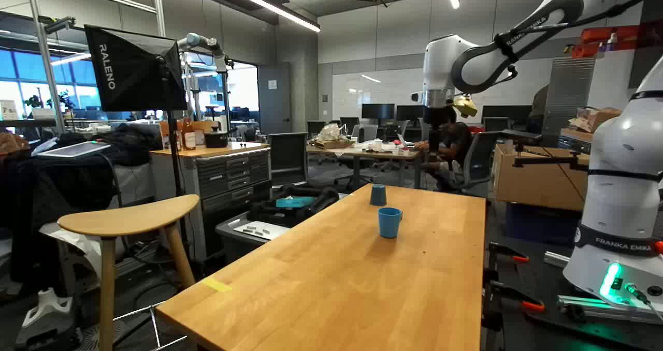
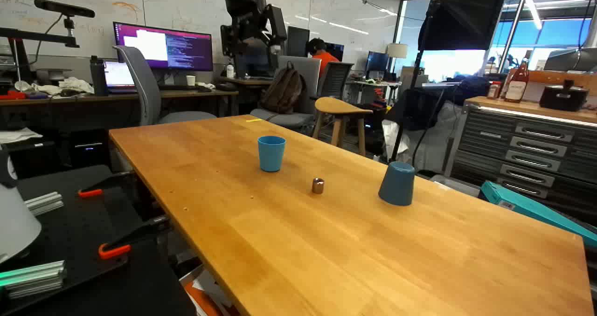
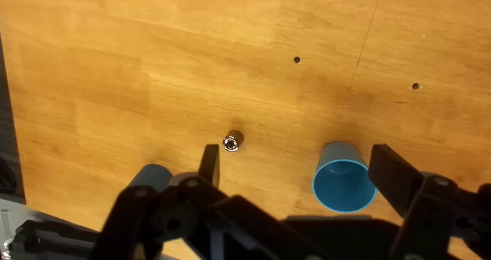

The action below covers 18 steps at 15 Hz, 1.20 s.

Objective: Put the silver stem cap in the light blue cup

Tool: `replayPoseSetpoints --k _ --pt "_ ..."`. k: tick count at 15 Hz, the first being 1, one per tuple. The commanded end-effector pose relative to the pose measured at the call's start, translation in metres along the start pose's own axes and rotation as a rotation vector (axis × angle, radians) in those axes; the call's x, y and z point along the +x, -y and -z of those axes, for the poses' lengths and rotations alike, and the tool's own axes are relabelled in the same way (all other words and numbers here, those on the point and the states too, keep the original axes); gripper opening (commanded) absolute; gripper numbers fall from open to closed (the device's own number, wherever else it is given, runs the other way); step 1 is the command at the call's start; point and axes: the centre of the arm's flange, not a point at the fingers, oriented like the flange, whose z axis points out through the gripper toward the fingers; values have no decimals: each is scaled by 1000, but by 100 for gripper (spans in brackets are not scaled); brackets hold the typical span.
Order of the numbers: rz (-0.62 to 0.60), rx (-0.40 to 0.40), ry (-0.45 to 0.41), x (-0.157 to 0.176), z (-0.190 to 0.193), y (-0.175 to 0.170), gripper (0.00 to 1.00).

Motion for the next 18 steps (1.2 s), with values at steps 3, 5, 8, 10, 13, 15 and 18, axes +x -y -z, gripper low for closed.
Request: replayPoseSetpoints --k 3,5,8,10,13,15,18 --pt "-1 -2 -5 1 2 -1 100" --pt "-1 -2 -5 1 2 -1 100" --pt "-1 -2 -5 1 2 -1 100" --pt "-1 -2 -5 1 2 -1 100" --pt "-75 18 10 24 -8 -10 100" --pt "-185 56 42 61 -33 -35 100" --pt "-326 97 107 88 -68 -68 100"
